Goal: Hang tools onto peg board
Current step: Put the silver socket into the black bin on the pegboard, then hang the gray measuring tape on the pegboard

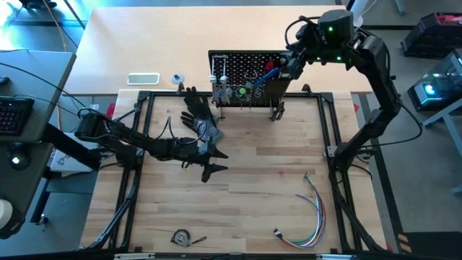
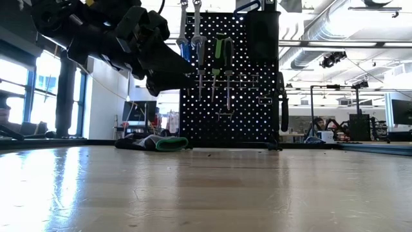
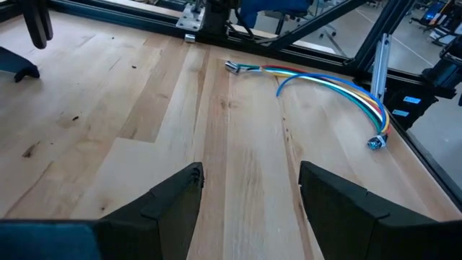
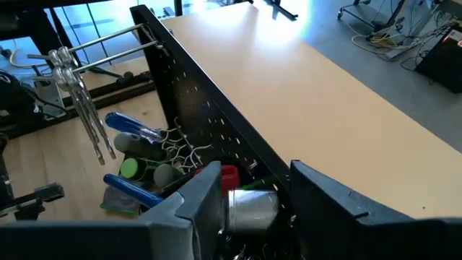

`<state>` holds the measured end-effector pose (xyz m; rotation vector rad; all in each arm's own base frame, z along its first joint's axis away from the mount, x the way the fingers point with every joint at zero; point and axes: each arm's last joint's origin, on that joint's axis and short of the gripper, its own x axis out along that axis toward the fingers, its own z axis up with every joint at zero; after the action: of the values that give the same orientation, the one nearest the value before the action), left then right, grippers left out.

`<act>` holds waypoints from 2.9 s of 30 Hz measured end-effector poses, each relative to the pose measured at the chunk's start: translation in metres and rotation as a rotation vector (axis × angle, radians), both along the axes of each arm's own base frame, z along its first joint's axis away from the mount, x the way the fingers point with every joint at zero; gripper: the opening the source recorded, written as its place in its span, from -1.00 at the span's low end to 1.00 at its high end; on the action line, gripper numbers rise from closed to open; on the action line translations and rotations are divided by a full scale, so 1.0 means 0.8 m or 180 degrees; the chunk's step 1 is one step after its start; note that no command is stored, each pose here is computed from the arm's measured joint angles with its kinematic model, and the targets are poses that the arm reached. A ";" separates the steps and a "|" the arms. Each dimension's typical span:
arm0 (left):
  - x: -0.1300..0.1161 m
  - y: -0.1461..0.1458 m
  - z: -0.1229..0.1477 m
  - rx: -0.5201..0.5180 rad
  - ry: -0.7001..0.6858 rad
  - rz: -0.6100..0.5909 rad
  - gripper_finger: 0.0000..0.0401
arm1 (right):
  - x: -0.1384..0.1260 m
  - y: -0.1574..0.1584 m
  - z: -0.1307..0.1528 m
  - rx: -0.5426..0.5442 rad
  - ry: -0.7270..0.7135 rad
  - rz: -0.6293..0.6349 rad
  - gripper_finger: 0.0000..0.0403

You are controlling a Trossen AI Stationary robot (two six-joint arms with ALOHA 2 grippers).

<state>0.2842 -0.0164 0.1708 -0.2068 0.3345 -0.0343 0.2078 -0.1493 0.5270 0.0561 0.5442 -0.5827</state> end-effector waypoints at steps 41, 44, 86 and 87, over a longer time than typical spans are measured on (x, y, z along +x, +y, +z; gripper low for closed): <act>-0.098 -0.091 0.059 -0.0157 0.0580 -0.1304 0.11 | -0.068 0.138 0.036 -0.0258 -0.0169 0.1566 -0.21; -0.104 -0.110 0.053 -0.0261 0.0700 -0.1330 0.11 | -0.056 0.147 0.025 -0.0089 0.0063 0.1739 -0.21; -0.092 -0.290 -0.020 -0.0429 0.1518 -0.1571 0.11 | 0.078 0.248 -0.054 0.0346 0.1231 0.2770 -0.21; -0.091 -0.294 -0.020 -0.0443 0.1516 -0.1579 0.11 | 0.081 0.250 -0.057 0.0357 0.1277 0.2779 -0.21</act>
<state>0.2110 -0.2513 0.1547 -0.2652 0.8542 -0.5052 0.2726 0.0505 0.4811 -0.1916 0.9143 0.3010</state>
